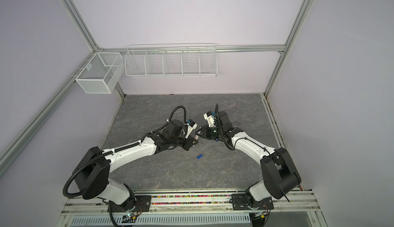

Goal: Insert the pens into the pen caps
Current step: 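Move the right gripper down to the last blue cap on the table, then close the right gripper on the blue cap and lift it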

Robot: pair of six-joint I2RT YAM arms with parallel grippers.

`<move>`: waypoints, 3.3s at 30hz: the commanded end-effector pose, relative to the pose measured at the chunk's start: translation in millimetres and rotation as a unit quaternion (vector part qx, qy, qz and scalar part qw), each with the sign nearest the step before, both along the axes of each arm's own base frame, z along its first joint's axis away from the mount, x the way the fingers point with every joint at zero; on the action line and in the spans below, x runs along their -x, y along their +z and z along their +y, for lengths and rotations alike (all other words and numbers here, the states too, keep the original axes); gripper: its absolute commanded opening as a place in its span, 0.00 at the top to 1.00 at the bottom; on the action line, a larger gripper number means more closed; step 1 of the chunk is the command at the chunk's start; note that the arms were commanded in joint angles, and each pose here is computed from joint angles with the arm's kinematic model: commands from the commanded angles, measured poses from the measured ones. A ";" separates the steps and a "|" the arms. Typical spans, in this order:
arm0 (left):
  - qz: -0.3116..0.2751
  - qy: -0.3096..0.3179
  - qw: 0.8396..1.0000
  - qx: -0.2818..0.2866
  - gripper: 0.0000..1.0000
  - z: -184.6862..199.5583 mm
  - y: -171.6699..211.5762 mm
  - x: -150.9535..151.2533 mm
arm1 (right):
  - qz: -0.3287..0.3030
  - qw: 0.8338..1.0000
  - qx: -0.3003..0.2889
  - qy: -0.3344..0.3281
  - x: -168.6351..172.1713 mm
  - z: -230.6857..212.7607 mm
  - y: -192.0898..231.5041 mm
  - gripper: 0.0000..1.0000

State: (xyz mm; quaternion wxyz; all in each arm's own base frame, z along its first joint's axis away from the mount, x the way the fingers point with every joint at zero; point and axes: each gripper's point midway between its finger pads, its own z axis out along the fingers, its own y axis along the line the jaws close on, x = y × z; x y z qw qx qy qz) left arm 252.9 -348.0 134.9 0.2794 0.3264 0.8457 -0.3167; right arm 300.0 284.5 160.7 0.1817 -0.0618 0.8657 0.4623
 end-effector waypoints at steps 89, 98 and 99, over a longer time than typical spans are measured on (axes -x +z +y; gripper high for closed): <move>-0.018 0.125 0.991 -0.052 1.00 49.8 -19.9 -29.0 | 0.178 0.902 0.393 0.032 95.6 -86.3 -157.7 0.63; -0.009 0.084 0.995 -0.051 1.00 38.8 -23.4 -22.2 | 0.151 0.889 0.433 0.013 86.4 -95.1 -162.2 0.86; -0.007 0.080 0.996 -0.050 1.00 37.6 -24.0 -21.5 | 0.147 0.891 0.430 0.011 84.1 -94.7 -160.8 0.88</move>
